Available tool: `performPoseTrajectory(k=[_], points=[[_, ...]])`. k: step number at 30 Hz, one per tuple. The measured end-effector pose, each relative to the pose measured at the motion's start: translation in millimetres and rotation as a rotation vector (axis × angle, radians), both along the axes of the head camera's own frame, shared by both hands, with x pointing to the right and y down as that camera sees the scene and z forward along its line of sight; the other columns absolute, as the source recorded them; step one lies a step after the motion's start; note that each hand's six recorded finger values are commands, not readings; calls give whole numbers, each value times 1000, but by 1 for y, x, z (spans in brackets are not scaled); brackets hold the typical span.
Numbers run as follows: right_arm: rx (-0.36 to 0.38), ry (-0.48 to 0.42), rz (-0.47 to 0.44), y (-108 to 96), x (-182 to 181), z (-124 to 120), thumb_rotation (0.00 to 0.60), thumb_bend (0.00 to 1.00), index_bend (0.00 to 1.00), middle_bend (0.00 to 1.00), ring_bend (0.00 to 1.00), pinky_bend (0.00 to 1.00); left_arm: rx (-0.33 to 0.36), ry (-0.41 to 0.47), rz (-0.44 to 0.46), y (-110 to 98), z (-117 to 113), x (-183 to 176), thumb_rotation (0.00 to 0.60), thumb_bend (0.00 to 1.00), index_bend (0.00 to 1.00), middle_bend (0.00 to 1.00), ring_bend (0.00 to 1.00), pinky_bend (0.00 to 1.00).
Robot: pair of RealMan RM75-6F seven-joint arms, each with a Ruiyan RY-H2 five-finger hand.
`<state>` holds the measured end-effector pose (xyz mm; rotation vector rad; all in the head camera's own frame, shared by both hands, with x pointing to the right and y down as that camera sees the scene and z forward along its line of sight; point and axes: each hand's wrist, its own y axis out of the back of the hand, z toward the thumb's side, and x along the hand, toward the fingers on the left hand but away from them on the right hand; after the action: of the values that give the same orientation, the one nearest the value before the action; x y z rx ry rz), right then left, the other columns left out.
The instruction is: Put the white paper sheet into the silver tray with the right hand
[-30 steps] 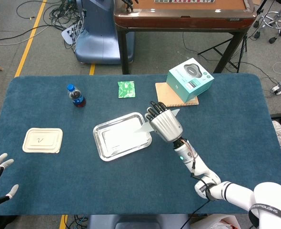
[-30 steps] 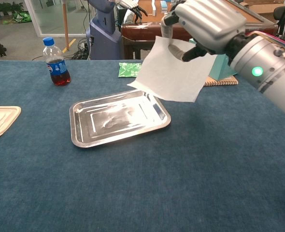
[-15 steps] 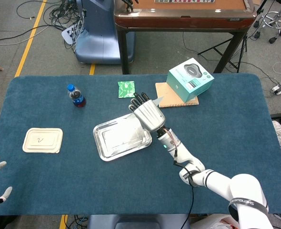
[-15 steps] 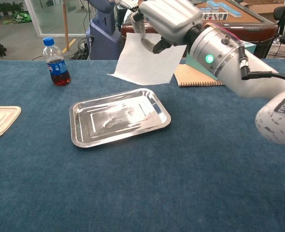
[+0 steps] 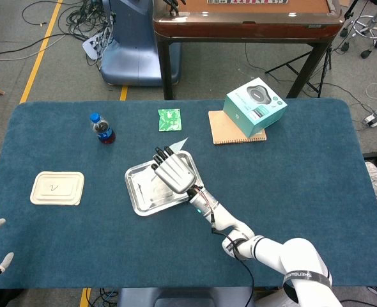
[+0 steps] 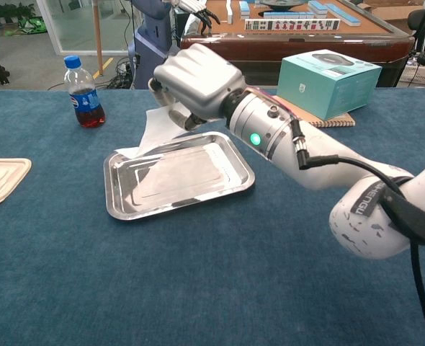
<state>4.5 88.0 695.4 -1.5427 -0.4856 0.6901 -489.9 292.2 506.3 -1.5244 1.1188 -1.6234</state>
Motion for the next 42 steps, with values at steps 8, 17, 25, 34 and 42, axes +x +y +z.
performPoseTrajectory(k=[8,17,25,34,42], points=[[-24,35,-1,28,-12,8,600,476,695,454,220,338,3,19,5,1,-1,2,600,211,229,116,140,86],[-20,76,27,49,-14,5,600,477,695,453,220,338,0,23,9,2,-1,2,600,211,229,116,140,86],[-14,123,59,66,-3,-1,600,477,695,453,220,338,-6,30,21,0,2,4,600,211,229,116,140,86],[-13,176,119,75,20,-7,600,476,695,452,220,338,-10,47,39,-4,9,10,600,211,229,116,140,86],[-33,182,139,80,11,1,600,477,695,449,220,338,-9,43,33,-2,7,8,600,212,229,116,140,86]])
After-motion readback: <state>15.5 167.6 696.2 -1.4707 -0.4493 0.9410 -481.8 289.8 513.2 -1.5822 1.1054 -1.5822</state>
